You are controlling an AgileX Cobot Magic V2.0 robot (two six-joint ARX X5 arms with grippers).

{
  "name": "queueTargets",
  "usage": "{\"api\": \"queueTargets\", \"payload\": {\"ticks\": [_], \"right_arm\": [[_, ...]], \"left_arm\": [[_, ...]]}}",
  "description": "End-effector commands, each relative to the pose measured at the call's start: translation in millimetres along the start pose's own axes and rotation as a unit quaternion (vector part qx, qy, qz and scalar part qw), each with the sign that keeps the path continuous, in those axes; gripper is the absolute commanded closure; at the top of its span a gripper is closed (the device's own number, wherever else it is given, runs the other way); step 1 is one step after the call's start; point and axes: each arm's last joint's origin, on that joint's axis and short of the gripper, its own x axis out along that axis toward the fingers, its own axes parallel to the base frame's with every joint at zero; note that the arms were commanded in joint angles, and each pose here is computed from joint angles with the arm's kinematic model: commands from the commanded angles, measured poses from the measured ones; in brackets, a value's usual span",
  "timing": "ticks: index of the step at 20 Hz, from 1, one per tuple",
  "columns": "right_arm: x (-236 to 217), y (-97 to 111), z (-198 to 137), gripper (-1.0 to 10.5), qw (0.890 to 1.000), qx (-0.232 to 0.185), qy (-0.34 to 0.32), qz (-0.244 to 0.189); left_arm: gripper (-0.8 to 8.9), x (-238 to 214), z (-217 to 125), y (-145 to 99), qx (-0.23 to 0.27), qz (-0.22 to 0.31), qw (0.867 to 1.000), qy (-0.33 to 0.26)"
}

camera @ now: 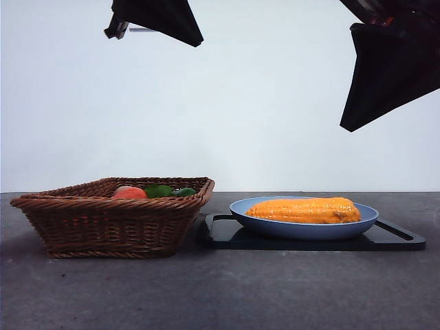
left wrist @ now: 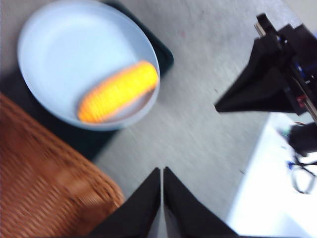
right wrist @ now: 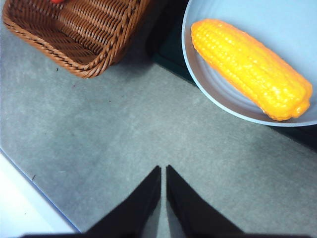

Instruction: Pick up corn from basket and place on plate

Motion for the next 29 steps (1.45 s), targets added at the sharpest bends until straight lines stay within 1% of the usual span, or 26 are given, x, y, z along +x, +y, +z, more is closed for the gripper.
{"api": "queueTargets", "payload": {"ticks": [1,2,3,4,5,7,8,10,13,16,18,20,21,23,25,29], "right_arm": [[0,1,3,9.4,1.0,0.0,-0.004,0.002],[0,1,3,9.4,1.0,0.0,-0.004,0.002],[0,1,3,9.4,1.0,0.0,-0.004,0.002],[0,1,3,9.4,1.0,0.0,-0.004,0.002],[0,1,3,9.4,1.0,0.0,-0.004,0.002],[0,1,3,9.4,1.0,0.0,-0.004,0.002],[0,1,3,9.4,1.0,0.0,-0.004,0.002],[0,1,3,9.4,1.0,0.0,-0.004,0.002],[0,1,3,9.4,1.0,0.0,-0.004,0.002],[0,1,3,9.4,1.0,0.0,-0.004,0.002],[0,1,3,9.4,1.0,0.0,-0.004,0.002],[0,1,3,9.4,1.0,0.0,-0.004,0.002],[0,1,3,9.4,1.0,0.0,-0.004,0.002],[0,1,3,9.4,1.0,0.0,-0.004,0.002],[0,1,3,9.4,1.0,0.0,-0.004,0.002],[0,1,3,9.4,1.0,0.0,-0.004,0.002]], "left_arm": [[8.06,-8,8,3,0.026,0.012,0.999,-0.025],[8.06,-11,7,4,0.019,0.015,0.999,-0.027],[8.06,-17,6,5,0.052,0.026,0.998,-0.032],[8.06,-24,7,6,0.077,0.036,0.995,-0.05],[8.06,-36,8,6,0.091,0.052,0.991,-0.084],[8.06,-65,7,10,0.112,0.093,0.977,-0.154],[8.06,-81,1,11,0.123,0.119,0.967,-0.19],[8.06,-104,-16,14,0.133,0.165,0.946,-0.244],[8.06,-125,-59,18,0.123,0.229,0.917,-0.304],[8.06,-127,-113,18,0.1,0.291,0.888,-0.342],[8.06,-120,-149,17,0.071,0.351,0.865,-0.352],[8.06,-108,-178,16,0.045,0.4,0.847,-0.347],[8.06,-103,-190,15,0.036,0.417,0.841,-0.344],[8.06,-90,-215,12,0.027,0.436,0.831,-0.344],[8.06,-78,-236,9,0.027,0.442,0.826,-0.348],[8.06,-52,-271,10,0.024,0.446,0.825,-0.347]]}}
